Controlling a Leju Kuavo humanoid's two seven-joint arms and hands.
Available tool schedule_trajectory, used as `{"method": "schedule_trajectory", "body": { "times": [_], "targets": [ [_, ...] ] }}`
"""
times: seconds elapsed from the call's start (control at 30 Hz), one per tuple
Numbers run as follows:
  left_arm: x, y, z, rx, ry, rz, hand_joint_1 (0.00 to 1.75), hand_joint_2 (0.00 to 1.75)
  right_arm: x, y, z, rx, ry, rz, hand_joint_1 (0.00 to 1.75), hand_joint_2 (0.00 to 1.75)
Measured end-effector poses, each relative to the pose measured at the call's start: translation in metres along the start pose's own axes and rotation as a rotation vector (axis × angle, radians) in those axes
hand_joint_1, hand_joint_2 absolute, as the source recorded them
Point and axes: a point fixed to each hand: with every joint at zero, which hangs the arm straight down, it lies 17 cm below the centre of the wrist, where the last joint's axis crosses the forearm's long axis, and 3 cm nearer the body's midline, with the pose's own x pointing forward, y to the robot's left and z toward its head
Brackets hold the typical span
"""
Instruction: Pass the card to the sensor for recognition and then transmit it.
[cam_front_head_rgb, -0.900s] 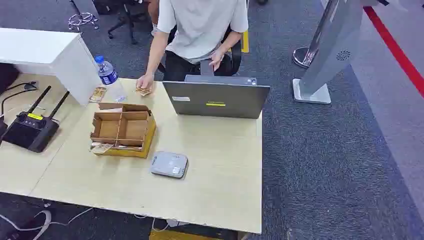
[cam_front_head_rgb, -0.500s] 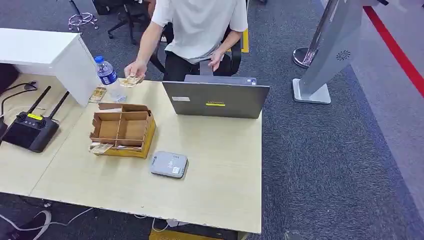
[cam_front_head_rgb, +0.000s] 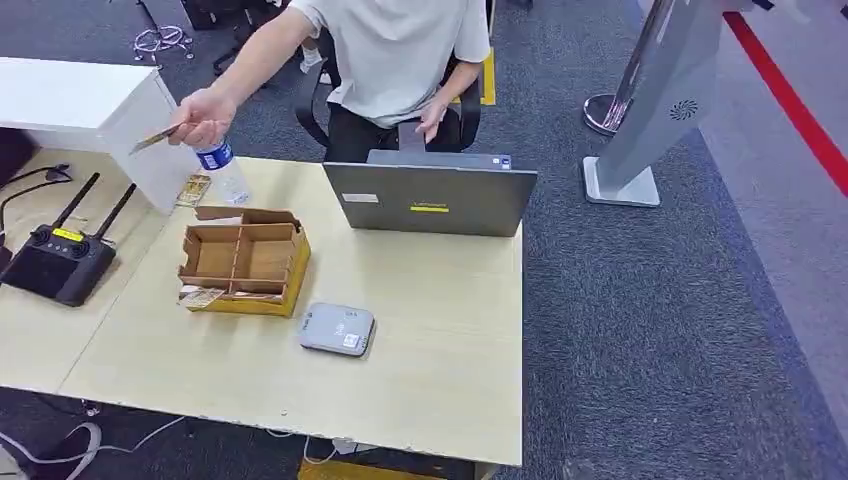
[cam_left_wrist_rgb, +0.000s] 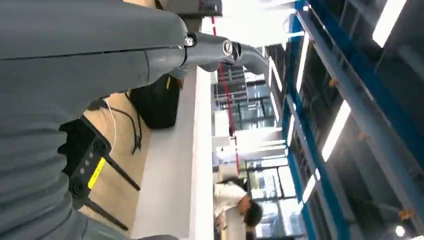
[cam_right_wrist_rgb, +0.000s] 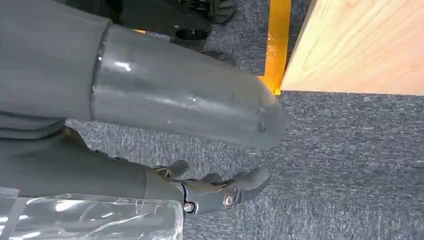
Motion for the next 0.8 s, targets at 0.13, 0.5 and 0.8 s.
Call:
{"method": "schedule_trajectory", "body": {
  "times": [0.13,0.5,0.8],
  "targets": [
    [-0.009,-0.04,-0.023,-0.096,0.03,-0.067,0.0,1.75,-0.001,0.001,0.0,0.006,0.007,0.006,0.0,0.0],
    [-0.027,-0.133,-0.066,-0.314,0.077,-0.29,0.0,1.75,-0.005,0.004,0.001,0.022,0.02,0.032,0.0,0.0],
    [-0.034,-0.199,-0.092,-0.461,0.059,-0.52,0.0,1.75,-0.009,0.008,0.002,0.043,0.041,0.047,0.0,0.0]
  ]
}}
